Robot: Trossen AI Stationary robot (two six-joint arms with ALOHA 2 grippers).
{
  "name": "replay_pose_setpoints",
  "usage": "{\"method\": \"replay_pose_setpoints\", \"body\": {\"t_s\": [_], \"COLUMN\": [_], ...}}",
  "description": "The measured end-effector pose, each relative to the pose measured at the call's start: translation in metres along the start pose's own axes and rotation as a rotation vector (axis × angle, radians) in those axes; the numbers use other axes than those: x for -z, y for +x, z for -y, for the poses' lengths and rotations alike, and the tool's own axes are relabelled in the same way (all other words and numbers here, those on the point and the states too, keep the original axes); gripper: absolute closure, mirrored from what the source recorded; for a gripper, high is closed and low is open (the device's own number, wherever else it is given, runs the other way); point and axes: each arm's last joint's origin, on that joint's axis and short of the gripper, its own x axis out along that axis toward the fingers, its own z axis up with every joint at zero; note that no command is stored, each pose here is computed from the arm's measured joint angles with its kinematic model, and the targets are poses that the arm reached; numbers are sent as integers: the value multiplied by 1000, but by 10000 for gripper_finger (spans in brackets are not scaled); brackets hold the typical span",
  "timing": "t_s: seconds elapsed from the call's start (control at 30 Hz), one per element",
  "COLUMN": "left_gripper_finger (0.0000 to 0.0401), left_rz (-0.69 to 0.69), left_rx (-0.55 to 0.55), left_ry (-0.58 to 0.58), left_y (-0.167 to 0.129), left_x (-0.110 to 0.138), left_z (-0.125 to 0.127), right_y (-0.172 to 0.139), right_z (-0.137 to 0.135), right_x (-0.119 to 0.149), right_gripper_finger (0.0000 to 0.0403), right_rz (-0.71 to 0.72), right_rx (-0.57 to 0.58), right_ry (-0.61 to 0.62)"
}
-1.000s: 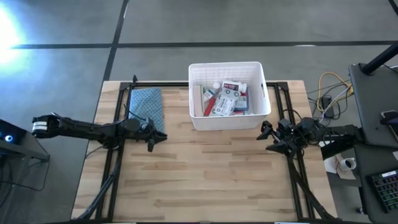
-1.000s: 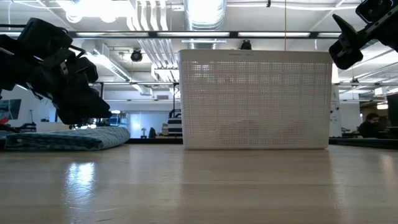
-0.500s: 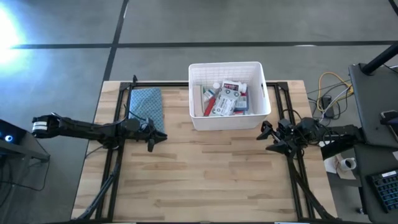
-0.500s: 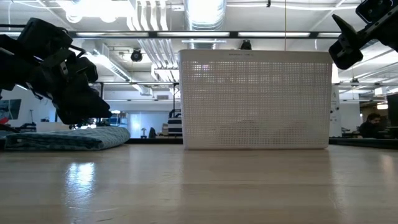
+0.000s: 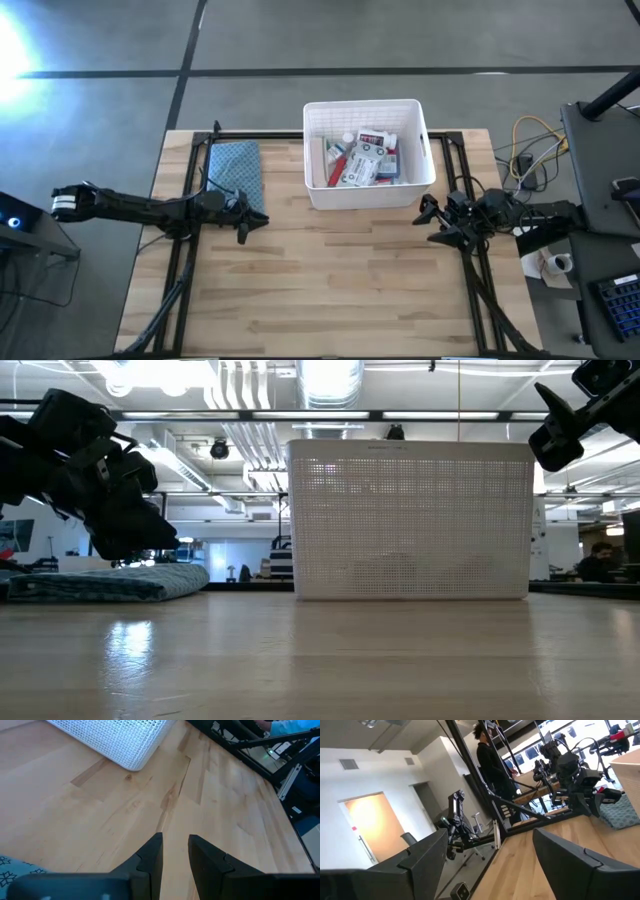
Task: Pick & place medical supplies in basket/bin
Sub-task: Return To Home Position
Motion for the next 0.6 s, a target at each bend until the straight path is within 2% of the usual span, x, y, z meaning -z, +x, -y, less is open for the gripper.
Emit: {"method": "replay_pose_setpoints", "body": {"t_s": [0.6], "left_gripper_finger": [327], "left_rz": [0], "left_rx": [0], "left_ry": [0], "left_y": [0], "left_x": [0], "left_z": [0], "right_y": [0], "right_z": [0], "right_x": [0], "right_gripper_finger": [115], "right_rz": [0], "right_rx": [0], "right_ry": [0]}}
